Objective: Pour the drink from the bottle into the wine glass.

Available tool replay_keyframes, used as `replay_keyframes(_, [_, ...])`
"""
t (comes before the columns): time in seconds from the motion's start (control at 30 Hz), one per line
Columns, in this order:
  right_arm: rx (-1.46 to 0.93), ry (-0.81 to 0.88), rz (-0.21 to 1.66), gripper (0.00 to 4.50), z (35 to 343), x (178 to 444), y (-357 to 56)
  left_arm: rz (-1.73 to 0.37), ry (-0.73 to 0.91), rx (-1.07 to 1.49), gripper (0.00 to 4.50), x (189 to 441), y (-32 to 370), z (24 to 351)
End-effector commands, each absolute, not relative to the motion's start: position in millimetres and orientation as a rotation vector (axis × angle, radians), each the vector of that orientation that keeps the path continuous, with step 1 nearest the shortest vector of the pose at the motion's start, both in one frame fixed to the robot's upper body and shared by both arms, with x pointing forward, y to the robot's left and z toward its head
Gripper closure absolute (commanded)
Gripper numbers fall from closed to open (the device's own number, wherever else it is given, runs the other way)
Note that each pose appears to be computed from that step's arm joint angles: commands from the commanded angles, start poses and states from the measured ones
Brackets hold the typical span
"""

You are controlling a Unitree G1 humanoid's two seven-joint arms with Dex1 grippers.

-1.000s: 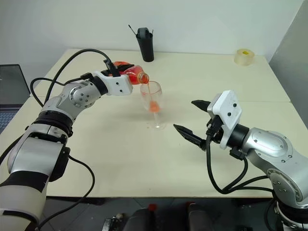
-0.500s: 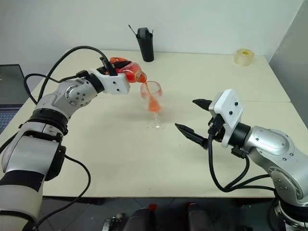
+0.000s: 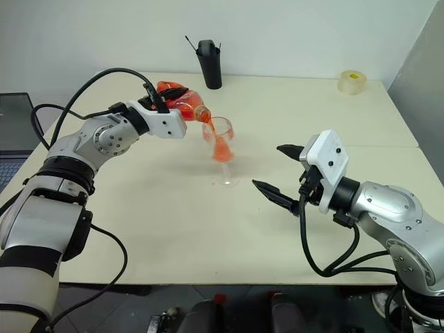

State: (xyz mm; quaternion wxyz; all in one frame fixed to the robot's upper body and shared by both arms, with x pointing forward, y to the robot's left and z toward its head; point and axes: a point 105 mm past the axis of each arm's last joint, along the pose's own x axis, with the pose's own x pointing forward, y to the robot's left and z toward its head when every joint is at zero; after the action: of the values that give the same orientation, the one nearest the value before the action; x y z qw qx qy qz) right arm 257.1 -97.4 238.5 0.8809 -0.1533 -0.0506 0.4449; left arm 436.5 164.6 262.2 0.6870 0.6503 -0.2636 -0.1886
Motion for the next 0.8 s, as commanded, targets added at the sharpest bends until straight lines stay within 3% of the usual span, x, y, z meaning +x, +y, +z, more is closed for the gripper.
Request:
replay_keyframes(0.03, [-0.341, -0.159, 0.946, 0.0, 248.6, 252.5, -93.3, -0.362, -0.702, 1.481, 3.74, 430.1, 161.9, 297.9])
replay_keyframes(0.8, [-0.328, -0.145, 0.968, 0.0, 245.7, 251.4, -89.8, -0.35, -0.678, 1.51, 3.74, 432.8, 164.6, 297.7])
